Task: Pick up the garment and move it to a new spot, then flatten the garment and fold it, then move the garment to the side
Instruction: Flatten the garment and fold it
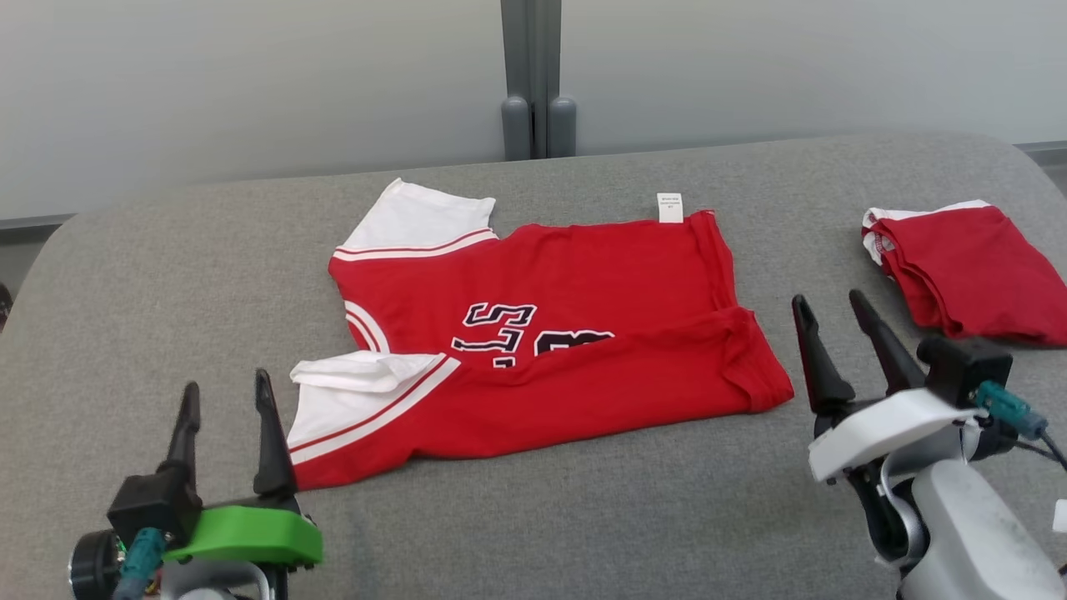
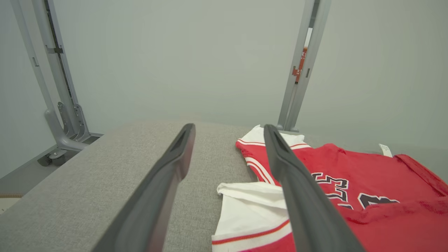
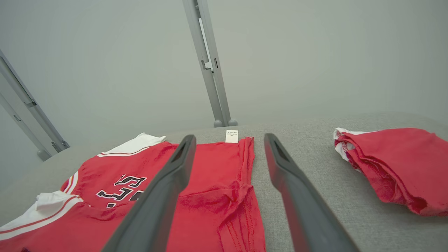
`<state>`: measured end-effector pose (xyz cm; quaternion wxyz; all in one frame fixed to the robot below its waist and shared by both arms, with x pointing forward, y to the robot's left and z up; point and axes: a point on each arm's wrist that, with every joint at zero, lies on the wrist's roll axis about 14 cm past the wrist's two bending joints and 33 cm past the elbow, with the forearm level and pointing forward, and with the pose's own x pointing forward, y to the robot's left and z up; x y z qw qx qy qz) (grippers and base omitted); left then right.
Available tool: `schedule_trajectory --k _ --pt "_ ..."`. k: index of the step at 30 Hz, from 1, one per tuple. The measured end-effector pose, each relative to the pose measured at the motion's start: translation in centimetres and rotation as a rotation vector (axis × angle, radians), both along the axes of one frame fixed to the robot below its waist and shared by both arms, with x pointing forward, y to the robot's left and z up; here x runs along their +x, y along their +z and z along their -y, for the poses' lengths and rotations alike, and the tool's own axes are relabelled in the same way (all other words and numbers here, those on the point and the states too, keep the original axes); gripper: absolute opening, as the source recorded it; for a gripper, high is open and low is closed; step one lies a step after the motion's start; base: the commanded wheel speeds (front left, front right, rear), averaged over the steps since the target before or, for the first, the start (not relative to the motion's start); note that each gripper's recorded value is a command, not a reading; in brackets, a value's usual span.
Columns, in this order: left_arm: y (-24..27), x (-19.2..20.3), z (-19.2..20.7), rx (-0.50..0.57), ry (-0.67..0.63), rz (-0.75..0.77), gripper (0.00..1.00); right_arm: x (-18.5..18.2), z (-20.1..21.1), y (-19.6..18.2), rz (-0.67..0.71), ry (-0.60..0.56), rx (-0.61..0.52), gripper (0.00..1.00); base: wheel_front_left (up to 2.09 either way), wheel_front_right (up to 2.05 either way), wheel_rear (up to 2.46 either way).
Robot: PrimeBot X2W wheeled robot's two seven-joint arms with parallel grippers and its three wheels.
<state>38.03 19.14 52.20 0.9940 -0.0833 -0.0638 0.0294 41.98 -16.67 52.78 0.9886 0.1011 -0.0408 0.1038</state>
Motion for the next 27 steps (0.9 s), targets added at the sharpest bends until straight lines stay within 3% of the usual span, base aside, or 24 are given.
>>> schedule_trajectory --k 6,27 --pt "-4.9 -1.2 1.1 0.041 -0.029 -0.154 1.0 -2.3 -1.3 -1.4 -0.013 -0.015 -0.009 1.0 0.0 0.0 0.0" --pt "-15.6 0.0 2.1 0.151 -0.052 -0.536 1.0 -2.7 1.5 -2.3 -0.031 -0.093 -0.047 1.0 0.0 0.0 0.0"
